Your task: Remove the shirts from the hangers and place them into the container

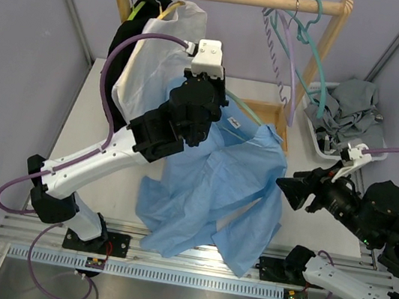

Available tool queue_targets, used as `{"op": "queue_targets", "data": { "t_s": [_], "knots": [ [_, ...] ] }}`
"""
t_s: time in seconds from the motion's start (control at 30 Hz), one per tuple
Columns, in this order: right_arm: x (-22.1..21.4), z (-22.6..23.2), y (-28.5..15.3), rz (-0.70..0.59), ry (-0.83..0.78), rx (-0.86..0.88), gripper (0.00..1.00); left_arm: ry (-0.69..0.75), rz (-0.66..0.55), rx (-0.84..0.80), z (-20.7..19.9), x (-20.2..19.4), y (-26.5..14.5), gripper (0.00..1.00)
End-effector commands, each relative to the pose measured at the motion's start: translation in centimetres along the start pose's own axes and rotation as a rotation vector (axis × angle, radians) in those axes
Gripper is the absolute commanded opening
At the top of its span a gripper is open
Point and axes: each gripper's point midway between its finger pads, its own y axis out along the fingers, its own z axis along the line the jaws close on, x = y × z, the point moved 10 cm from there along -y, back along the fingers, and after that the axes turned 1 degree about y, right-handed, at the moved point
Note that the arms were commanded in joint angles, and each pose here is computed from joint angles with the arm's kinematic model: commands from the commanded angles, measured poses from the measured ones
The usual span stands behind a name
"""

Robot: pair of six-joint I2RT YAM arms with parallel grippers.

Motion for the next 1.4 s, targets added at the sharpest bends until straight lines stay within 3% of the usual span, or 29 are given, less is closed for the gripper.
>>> {"op": "queue_targets", "data": {
  "t_s": [0.0, 0.2, 0.3, 0.33, 0.4, 0.57, 0.93, 1.37],
  "knots": [
    [0.6, 1.4, 1.8, -0.008, -0.005, 0.086, 0.63, -0.191, -0.087, -0.041, 0.6, 4.3, -1.2, 0.0],
    [-0.1, 1.8, 3.3, 0.026, 0.007, 0.097, 0.56, -0.211, -0.089, -0.064, 0.1, 4.9, -1.0, 0.0],
    [-0.6, 1.5, 3.5, 0.036, 0.008, 0.073, 0.36, -0.217, -0.1, -0.07, 0.1, 5.4, -1.1, 0.0],
    [-0.6, 1.3, 3.3, 0.032, 0.011, 0.065, 0.18, -0.204, -0.112, -0.055, 0.3, 5.8, -1.1, 0.0],
    [-0.7, 1.2, 2.9, 0.03, 0.015, 0.055, 0.0, -0.199, -0.136, -0.022, 0.8, 6.6, -1.0, 0.0],
    [-0.8, 0.5, 1.4, 0.02, 0.032, 0.031, 0.0, -0.148, -0.204, 0.075, 2.7, 9.1, -0.5, 0.0],
    [-1.5, -0.8, -1.1, 0.018, 0.07, -0.024, 0.0, -0.109, -0.233, 0.266, 7.6, 9.4, 2.4, 0.0],
    [-2.1, -1.8, -2.1, 0.03, 0.076, -0.1, 0.0, -0.294, -0.415, 0.404, 13.6, 13.8, 0.2, 0.0]
  ]
}}
